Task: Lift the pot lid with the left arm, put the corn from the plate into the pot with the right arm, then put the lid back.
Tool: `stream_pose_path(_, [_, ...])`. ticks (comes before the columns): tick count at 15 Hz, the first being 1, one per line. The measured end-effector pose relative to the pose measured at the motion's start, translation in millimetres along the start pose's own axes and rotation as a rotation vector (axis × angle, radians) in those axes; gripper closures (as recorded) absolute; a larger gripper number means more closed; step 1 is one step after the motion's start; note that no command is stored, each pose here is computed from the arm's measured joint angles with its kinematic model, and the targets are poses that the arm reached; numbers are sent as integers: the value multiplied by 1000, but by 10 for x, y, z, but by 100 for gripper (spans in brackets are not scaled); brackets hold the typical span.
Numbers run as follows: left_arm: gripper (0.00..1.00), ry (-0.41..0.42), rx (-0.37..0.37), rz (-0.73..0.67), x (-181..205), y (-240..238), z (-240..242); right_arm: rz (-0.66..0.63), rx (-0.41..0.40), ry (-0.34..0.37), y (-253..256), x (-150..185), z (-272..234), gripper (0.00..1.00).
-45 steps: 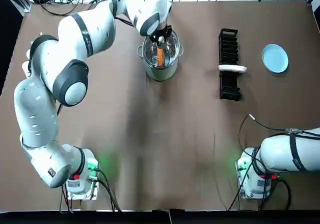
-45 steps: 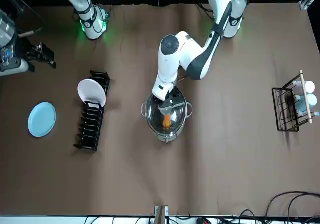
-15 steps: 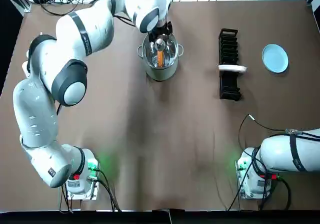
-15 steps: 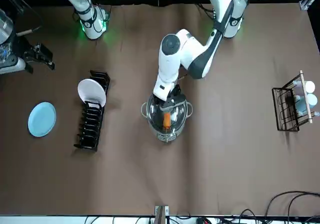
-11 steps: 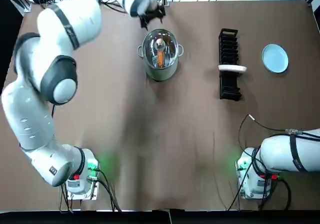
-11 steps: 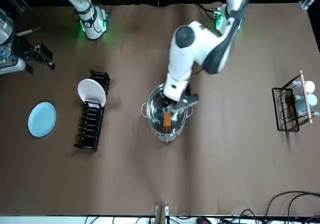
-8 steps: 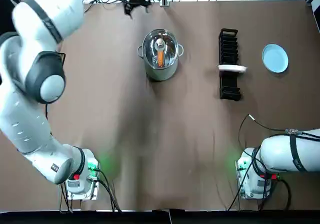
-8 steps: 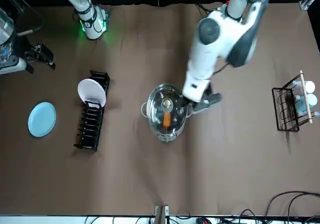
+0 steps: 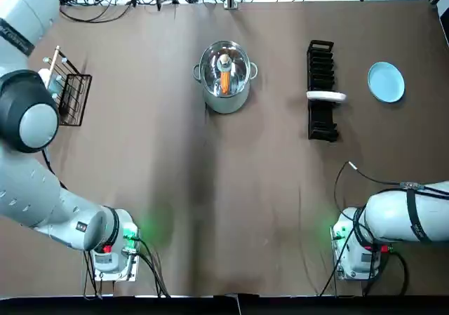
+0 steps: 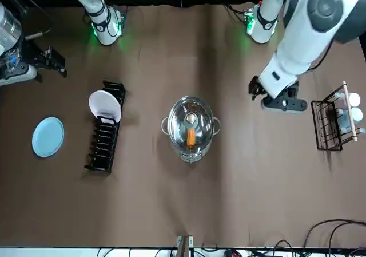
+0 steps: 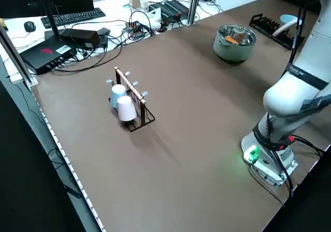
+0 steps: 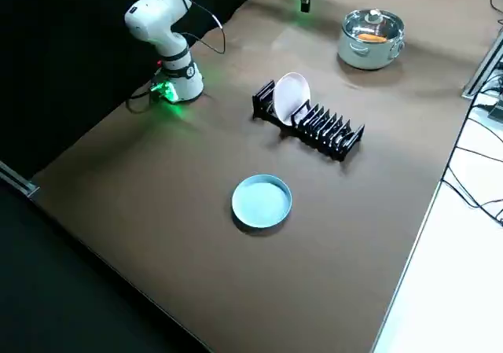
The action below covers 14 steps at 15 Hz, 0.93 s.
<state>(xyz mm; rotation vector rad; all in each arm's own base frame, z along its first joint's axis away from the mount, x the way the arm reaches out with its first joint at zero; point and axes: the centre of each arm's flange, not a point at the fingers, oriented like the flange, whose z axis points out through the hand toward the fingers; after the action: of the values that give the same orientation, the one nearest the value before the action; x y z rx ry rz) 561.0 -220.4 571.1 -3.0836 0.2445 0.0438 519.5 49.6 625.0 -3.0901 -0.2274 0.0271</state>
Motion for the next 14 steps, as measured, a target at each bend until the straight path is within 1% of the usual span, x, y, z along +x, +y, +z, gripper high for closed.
stream_pose_path(2, [0,-13,3,50,-46,-132,-64,6,-8,-31,35,-65,-7,0])
stream_pose_path(4, [0,-11,1,58,-70,-187,-112,20,-9,-58,102,-153,-41,0])
stream_pose_path(6, [0,-10,1,58,-99,-194,-150,38,-8,-61,190,-202,-80,0])
stream_pose_path(8, [0,-9,1,29,-127,-317,-214,61,-7,-56,338,-220,-99,0])
stream_pose_path(11, [0,-6,-26,-39,-156,-786,-306,82,-8,-40,442,-229,-164,0])
stream_pose_path(14, [0,-12,-41,-76,-299,-1228,-356,85,-9,-30,459,-229,-206,0])
